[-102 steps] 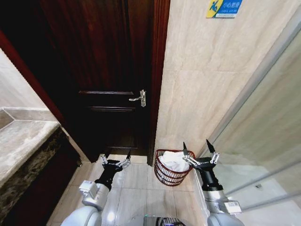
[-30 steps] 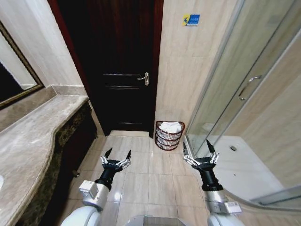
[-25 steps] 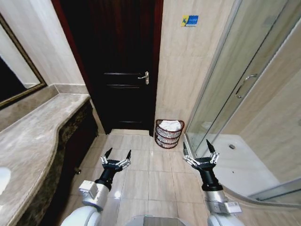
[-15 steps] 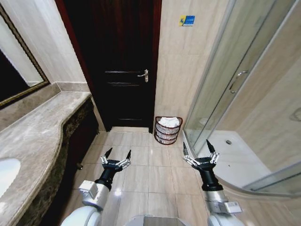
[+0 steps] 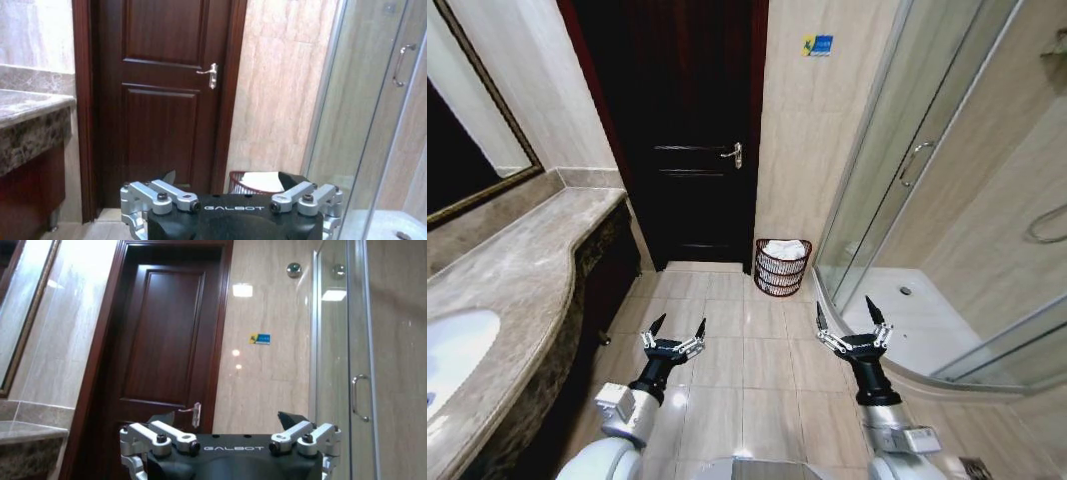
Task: Discard the used towel into the hamper.
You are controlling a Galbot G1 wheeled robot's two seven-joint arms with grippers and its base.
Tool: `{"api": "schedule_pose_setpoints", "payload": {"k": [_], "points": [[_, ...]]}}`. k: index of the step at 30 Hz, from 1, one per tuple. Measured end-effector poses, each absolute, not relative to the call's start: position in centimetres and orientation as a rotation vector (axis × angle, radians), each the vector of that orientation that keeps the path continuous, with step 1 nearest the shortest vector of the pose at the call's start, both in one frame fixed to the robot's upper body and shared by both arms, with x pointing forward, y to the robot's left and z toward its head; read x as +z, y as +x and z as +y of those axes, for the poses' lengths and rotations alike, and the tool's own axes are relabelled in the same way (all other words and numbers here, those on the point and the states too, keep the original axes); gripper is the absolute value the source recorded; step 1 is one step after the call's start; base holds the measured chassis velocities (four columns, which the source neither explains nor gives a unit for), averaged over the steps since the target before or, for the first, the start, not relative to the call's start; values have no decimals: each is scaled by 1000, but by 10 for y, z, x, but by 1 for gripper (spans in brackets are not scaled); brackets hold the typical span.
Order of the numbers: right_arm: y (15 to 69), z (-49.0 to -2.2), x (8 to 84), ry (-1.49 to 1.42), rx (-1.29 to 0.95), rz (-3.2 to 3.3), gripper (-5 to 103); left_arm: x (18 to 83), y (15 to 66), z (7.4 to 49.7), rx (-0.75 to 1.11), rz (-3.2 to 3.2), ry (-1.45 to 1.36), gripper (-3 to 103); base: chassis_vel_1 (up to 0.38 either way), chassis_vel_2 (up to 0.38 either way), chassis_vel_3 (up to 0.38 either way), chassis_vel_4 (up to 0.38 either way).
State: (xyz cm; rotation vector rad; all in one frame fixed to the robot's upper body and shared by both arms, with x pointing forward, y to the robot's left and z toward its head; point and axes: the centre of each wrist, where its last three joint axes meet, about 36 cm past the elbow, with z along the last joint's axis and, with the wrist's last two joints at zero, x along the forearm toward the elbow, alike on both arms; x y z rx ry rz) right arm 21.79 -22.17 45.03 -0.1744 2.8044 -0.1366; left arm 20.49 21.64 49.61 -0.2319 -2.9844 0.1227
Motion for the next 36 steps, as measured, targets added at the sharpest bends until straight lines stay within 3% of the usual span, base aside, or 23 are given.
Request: {"api": "schedule_pose_setpoints", "payload": {"k": [19,36], "points": [[218,-222,450,-174,-137,2805,100,496,205,216,123,-2984,-232,100,145,-149,-149,143],[218,-222,450,-174,-137,2804,100,496,205,216,123,-2984,-232,100,12,-10,-7,11]]}}
